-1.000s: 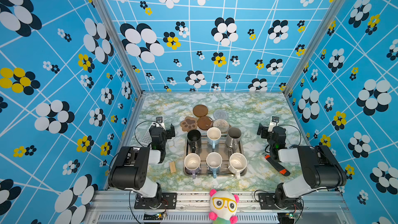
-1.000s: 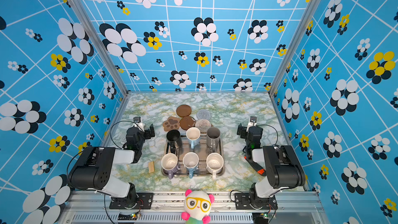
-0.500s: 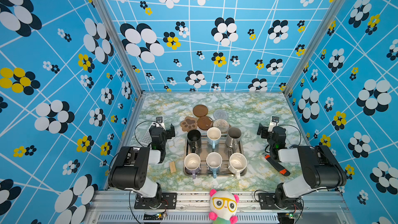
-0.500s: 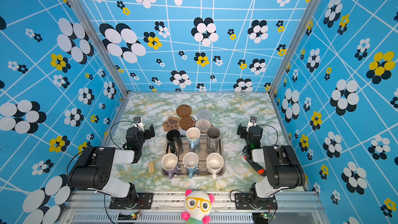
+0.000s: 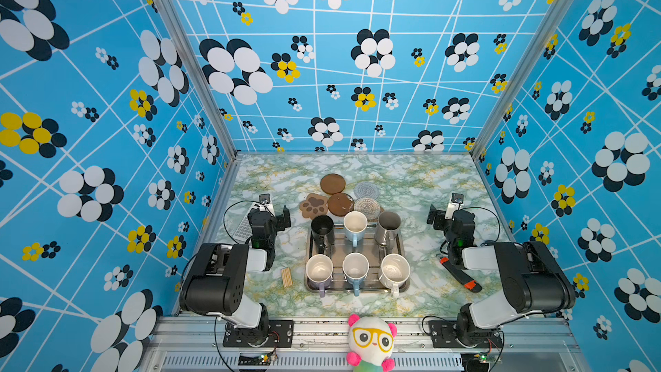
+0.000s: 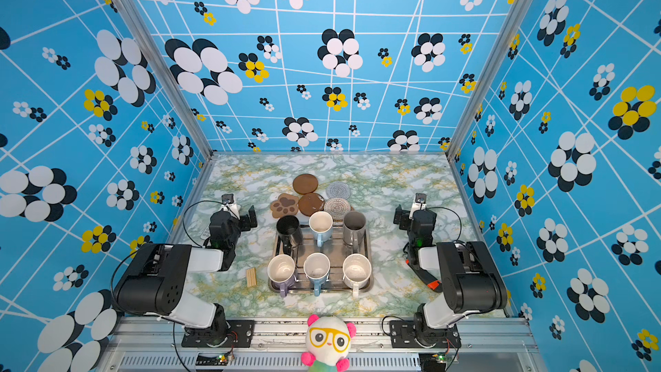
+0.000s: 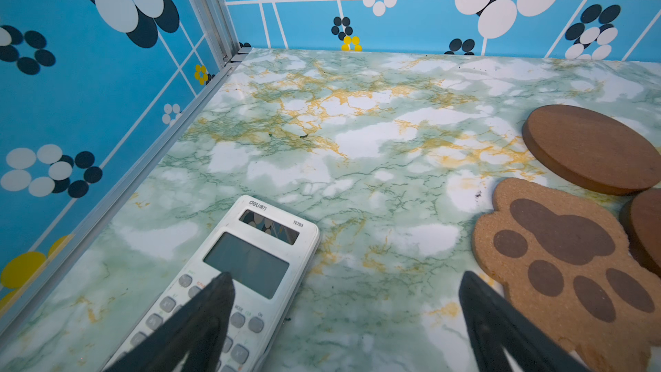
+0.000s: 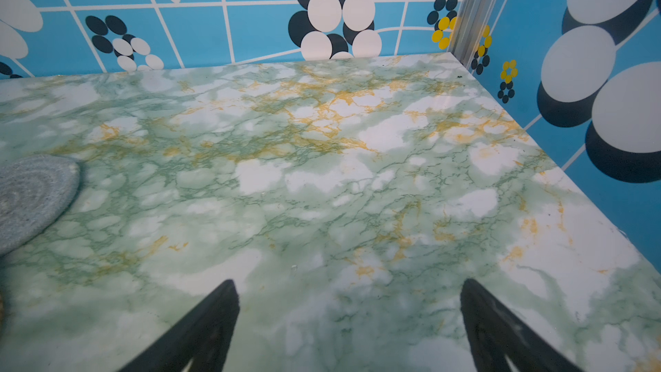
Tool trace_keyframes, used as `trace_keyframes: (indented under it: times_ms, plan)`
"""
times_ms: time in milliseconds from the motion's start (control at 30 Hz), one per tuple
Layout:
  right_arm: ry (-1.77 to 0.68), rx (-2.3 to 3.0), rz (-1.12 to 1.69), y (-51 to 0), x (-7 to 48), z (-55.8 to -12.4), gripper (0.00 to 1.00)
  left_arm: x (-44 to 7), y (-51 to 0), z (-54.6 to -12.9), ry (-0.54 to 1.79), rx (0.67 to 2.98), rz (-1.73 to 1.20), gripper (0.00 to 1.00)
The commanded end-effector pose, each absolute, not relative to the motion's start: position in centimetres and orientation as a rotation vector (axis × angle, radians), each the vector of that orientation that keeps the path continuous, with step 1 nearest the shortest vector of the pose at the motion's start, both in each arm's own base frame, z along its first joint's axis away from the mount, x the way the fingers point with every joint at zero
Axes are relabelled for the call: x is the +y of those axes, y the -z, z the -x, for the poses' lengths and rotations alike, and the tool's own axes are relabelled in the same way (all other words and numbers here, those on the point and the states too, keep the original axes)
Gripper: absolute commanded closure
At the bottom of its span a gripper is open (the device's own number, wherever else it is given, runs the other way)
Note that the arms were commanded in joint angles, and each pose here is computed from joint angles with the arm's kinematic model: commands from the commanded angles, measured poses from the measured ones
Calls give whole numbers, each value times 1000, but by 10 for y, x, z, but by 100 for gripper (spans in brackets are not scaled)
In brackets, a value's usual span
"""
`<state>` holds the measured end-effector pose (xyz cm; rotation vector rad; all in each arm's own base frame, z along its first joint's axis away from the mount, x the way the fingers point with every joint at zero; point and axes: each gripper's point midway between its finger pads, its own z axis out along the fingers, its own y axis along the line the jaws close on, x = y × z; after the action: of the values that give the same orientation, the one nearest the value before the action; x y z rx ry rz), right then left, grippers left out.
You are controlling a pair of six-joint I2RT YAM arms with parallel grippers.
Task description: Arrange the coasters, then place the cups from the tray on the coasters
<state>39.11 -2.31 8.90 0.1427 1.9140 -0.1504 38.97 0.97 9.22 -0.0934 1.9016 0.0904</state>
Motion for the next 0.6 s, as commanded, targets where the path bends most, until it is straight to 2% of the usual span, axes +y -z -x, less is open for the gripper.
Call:
trace_keyframes:
  times_ms: [0,133,333,467,567]
  plan:
    - [148,1905,-135,-94,-23,-396,1,11,-97,-394,-101,1890,97,1]
    - [148,1906,-136,-94,-23,-396,1,10,-97,-395,-100,1889,97,1]
    - [155,1901,-138,-96,-24,-396,10,11,-97,-395,-100,1889,97,0]
    - [204,1991,-191,-105,-32,-397,10,13,-100,-396,-112,1880,102,7]
    - [163,2080,-179,-126,-25,-407,10,20,-113,-398,-147,1928,151,7]
